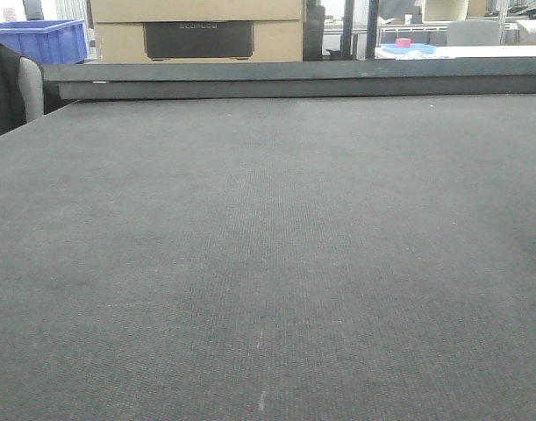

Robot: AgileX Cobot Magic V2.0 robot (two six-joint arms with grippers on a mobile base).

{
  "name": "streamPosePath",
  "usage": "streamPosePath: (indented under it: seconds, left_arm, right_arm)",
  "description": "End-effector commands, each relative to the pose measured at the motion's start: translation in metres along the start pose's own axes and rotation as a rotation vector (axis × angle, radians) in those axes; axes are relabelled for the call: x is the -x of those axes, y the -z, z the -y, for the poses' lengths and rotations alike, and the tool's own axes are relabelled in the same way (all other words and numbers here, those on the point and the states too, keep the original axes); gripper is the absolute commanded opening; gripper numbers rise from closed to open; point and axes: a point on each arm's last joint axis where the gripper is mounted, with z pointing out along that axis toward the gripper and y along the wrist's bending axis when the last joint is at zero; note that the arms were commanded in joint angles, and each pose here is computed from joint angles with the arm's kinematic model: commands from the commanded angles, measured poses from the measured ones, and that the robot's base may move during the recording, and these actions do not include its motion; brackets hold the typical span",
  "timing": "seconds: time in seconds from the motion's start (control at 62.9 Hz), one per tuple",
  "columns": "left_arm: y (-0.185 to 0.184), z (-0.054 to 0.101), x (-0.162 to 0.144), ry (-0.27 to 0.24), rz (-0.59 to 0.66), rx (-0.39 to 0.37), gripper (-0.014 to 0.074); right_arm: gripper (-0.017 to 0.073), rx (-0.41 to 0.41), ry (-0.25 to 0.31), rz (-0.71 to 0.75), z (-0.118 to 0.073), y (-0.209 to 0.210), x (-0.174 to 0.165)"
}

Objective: Place valve from conveyor to right shelf box
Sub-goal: 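Drive the base to the steel shelf while holding both valves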

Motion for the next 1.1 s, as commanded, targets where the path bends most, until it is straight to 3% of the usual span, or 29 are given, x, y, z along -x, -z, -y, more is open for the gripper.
streamPosePath:
  seconds: [0.0, 1.081]
  left_arm:
    - [0.0034, 0.0004, 0.0057, 0.009, 0.066, -0.004, -0.0111]
    - [0.0041, 0.0004, 0.0057, 0.009, 0.069, -0.004, -0.0111]
  right_arm:
    - [-0.0162, -0.01, 0.007, 0.089, 0.0006, 0.0052, 0.0084]
    - [-0.0162, -0.01, 0.007, 0.091, 0.0006, 0.0052, 0.0085]
